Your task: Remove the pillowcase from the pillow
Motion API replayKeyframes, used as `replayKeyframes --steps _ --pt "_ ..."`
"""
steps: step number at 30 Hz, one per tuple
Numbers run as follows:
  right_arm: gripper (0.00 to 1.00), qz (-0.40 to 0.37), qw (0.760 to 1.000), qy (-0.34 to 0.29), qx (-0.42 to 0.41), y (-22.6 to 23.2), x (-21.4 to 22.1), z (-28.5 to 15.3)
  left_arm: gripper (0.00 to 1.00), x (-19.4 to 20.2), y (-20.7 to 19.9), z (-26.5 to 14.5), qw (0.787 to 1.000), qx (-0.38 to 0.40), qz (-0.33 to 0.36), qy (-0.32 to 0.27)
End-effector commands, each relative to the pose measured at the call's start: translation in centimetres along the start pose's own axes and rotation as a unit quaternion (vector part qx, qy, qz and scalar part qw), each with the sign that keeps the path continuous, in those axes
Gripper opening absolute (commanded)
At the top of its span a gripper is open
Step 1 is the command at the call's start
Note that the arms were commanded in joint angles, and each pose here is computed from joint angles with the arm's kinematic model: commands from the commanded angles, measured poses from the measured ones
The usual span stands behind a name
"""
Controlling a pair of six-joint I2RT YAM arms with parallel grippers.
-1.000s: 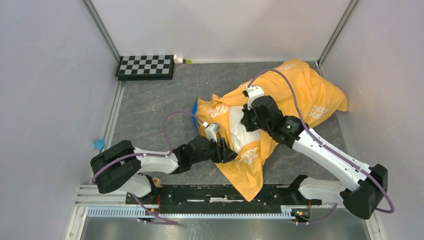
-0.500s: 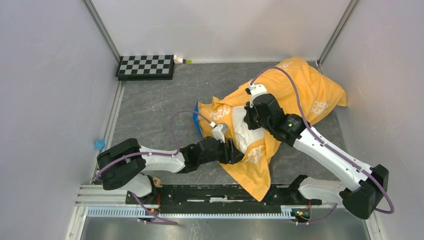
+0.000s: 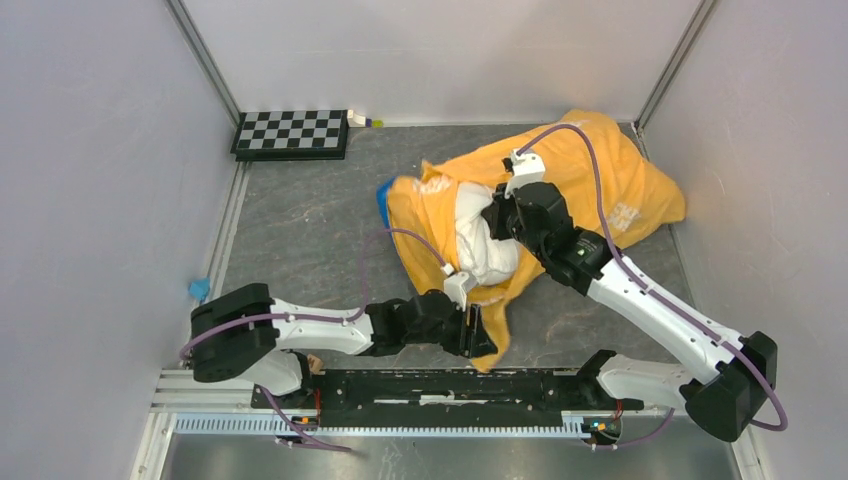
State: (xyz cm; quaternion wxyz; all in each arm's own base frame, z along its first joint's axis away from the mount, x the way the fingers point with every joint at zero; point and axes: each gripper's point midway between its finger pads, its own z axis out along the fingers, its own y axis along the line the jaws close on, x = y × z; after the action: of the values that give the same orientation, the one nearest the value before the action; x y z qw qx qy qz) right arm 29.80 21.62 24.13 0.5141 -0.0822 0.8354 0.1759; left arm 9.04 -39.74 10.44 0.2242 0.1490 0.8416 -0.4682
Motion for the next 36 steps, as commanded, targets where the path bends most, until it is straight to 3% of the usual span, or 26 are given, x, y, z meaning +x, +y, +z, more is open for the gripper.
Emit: replayKeyframes --steps 1,5,9,17,21,26,33,36 --pt "0.00 0.066 0.980 -0.187 -0.026 2.0 -12.5 -2.8 0.55 4.5 2.9 0.3 0.997 -0.025 -0.010 0.069" --pt "0.00 0.055 0.978 -0.198 -0.028 2.3 -14.7 -4.0 0.54 4.4 5.1 0.1 0.997 -0.053 -0.027 0.048" --pt "0.00 0.042 0.981 -0.185 -0.031 2.0 -13.6 -4.8 0.55 2.0 6.4 -1.6 0.998 -0.057 -0.039 0.008" --pt "0.00 0.017 0.988 -0.150 -0.033 0.9 -9.5 -5.3 0.77 -4.7 5.2 -8.0 0.987 -0.131 0.051 -0.079" --pt "0.00 0.010 0.989 -0.140 -0.042 0.9 -8.3 -5.1 0.82 -8.3 4.5 -12.0 0.971 -0.175 0.086 -0.137" --pt "0.00 -0.002 0.990 -0.126 -0.062 1.5 -6.9 -4.4 0.83 -12.2 3.3 -14.4 0.948 -0.227 0.145 -0.168" --pt "0.00 -0.017 0.991 -0.094 -0.097 2.3 -4.1 -3.5 0.79 -18.6 2.1 -15.6 0.895 -0.329 0.215 -0.212" --pt "0.00 -0.020 0.991 -0.082 -0.101 2.3 -2.8 -3.4 0.78 -20.2 1.5 -14.8 0.885 -0.346 0.228 -0.211"
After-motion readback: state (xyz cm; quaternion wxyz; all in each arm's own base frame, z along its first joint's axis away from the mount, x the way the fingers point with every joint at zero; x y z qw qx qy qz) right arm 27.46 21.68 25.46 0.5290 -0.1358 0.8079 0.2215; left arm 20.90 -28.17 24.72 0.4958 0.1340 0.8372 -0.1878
